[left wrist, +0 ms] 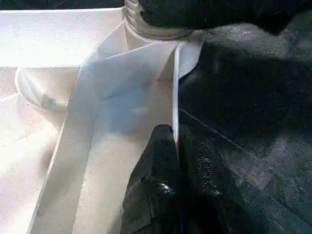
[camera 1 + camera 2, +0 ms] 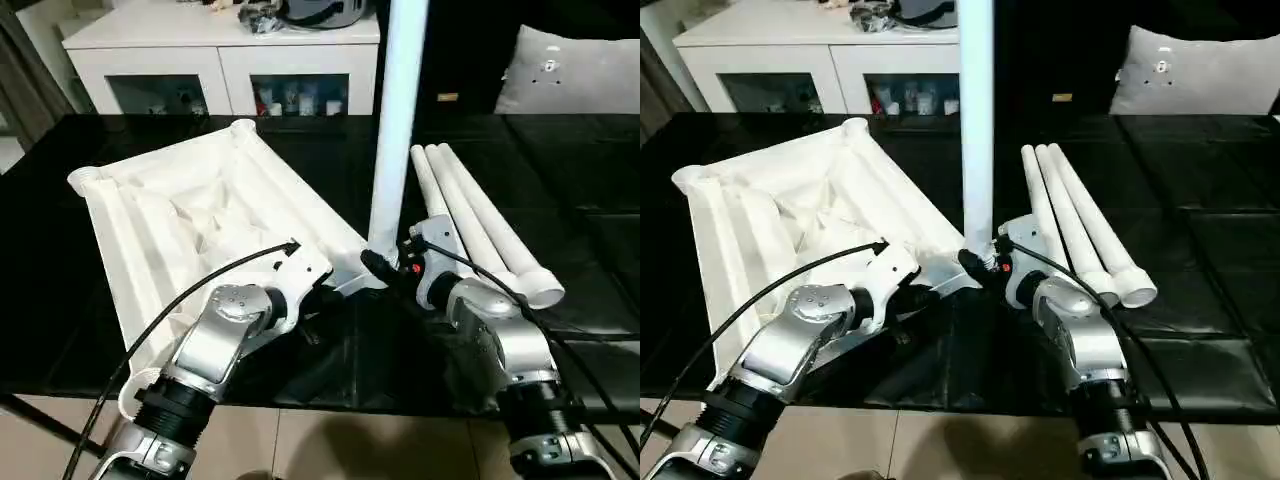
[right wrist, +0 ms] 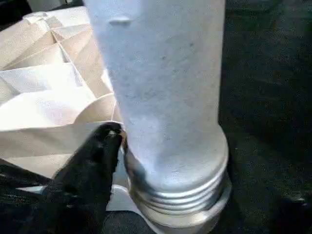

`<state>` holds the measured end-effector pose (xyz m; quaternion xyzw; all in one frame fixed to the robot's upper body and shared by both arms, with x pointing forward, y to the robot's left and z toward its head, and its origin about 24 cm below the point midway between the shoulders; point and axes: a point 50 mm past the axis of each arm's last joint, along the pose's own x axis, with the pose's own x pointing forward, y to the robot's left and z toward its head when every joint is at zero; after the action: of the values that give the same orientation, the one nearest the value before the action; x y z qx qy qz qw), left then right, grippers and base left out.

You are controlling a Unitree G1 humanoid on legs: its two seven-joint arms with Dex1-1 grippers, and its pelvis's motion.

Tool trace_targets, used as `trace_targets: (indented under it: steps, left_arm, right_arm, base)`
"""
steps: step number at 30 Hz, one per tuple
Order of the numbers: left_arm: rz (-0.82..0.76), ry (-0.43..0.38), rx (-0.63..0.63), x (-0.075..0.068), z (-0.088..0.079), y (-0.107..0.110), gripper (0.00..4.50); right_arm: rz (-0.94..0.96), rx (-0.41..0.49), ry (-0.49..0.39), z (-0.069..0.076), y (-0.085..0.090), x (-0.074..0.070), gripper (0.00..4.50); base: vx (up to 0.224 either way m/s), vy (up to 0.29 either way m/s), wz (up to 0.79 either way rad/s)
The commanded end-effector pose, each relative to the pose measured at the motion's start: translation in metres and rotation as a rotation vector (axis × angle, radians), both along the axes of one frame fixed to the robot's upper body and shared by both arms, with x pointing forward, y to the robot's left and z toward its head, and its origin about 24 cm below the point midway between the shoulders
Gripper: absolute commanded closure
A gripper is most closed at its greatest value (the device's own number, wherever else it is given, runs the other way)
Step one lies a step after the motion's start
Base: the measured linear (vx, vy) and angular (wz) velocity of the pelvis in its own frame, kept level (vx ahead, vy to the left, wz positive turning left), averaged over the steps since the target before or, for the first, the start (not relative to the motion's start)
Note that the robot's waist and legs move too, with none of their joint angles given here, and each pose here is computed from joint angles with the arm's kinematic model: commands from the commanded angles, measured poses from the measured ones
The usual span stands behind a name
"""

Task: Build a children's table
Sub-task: Rotate leg to tighten

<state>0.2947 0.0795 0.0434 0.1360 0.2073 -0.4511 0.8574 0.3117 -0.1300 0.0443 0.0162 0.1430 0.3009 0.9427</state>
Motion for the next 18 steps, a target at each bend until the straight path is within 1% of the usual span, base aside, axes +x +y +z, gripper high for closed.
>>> trace_targets:
  steps: [1, 3, 4, 5, 6, 8, 9, 11, 13, 14, 15, 16, 18]
  left_arm:
    - [-0.072, -0.039, -0.031, -0.003, 0.008, -0.015, 4.50]
    - [-0.106, -0.061, -0.020, -0.004, 0.008, -0.011, 4.50]
    - [-0.106, -0.061, -0.020, -0.004, 0.008, -0.011, 4.50]
    - [-0.128, -0.071, -0.011, -0.004, 0.008, -0.008, 4.50]
    - [-0.156, -0.083, -0.008, -0.005, 0.008, -0.005, 4.50]
    - [-0.227, -0.089, 0.001, -0.008, 0.009, 0.003, 4.50]
    - [-0.238, -0.091, 0.002, -0.009, 0.009, 0.004, 4.50]
    - [-0.287, -0.089, 0.011, -0.011, 0.009, 0.010, 4.50]
    - [-0.390, -0.080, 0.054, -0.014, 0.010, 0.022, 4.50]
    - [-0.390, -0.080, 0.054, -0.014, 0.010, 0.022, 4.50]
    - [-0.412, -0.079, 0.067, -0.015, 0.009, 0.024, 4.50]
    - [-0.473, -0.064, 0.100, -0.017, 0.008, 0.031, 4.50]
    - [-0.499, -0.052, 0.112, -0.018, 0.008, 0.034, 4.50]
  right_arm:
    - [0.164, 0.044, 0.029, -0.005, 0.023, -0.012, 0.72]
    - [0.222, 0.018, -0.007, -0.002, 0.013, -0.014, 0.61]
    - [0.222, 0.018, -0.007, -0.002, 0.013, -0.014, 0.48]
    - [0.251, 0.013, -0.025, 0.001, 0.006, -0.014, 0.36]
    - [0.273, 0.008, -0.038, 0.005, -0.001, -0.014, 0.36]
    - [0.334, -0.002, -0.050, 0.014, -0.017, -0.012, 0.16]
    - [0.342, -0.004, -0.050, 0.015, -0.019, -0.012, 0.07]
    - [0.396, -0.014, -0.048, 0.020, -0.026, -0.013, 0.07]
    - [0.499, -0.068, -0.044, 0.024, -0.032, -0.015, 0.07]
    - [0.499, -0.068, -0.044, 0.024, -0.032, -0.015, 0.07]
    - [0.520, -0.075, -0.038, 0.024, -0.033, -0.016, 0.07]
    - [0.589, -0.092, -0.015, 0.025, -0.036, -0.019, 0.07]
    - [0.617, -0.094, -0.001, 0.025, -0.037, -0.020, 0.07]
  base:
    - [0.000, 0.000, 0.00]
    - [0.000, 0.000, 0.00]
    - [0.000, 0.000, 0.00]
    - [0.000, 0.000, 0.00]
    - [0.000, 0.000, 0.00]
    - [0.000, 0.000, 0.00]
    - [0.000, 0.000, 0.00]
    - [0.000, 0.000, 0.00]
    - [0.000, 0.000, 0.00]
    - [0.000, 0.000, 0.00]
    - [0.000, 0.000, 0.00]
    - [0.000, 0.000, 0.00]
    - [0.000, 0.000, 0.00]
